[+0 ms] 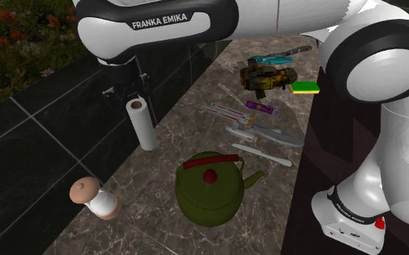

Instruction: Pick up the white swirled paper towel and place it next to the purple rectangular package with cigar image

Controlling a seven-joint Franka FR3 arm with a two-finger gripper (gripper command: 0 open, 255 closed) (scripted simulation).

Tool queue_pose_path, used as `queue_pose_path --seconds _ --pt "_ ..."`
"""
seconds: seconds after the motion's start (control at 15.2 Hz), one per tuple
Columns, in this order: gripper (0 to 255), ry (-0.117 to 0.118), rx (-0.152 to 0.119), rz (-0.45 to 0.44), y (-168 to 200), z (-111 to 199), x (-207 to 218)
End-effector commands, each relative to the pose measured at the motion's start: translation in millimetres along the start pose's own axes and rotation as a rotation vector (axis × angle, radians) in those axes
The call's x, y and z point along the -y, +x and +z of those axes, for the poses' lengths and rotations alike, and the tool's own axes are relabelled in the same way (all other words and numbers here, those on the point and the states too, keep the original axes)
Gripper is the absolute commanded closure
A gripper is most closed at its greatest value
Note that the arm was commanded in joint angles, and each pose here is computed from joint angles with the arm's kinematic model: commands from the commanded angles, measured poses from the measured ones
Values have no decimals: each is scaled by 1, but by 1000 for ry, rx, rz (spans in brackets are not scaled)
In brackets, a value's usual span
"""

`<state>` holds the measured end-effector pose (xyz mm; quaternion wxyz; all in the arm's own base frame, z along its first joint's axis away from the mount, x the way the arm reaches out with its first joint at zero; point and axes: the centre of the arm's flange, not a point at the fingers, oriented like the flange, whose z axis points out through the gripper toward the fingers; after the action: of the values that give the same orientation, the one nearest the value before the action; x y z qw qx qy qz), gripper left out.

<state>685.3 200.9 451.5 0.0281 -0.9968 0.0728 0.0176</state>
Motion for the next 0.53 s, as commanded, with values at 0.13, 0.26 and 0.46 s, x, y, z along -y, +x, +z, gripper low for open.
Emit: queue_pose_path --seconds 0.13,0.26,0.46 --pt "255 0 1 0 -1 -21 1" --pt "255 0 1 0 -1 -31 2" --pt "255 0 1 0 -3 -42 -10"
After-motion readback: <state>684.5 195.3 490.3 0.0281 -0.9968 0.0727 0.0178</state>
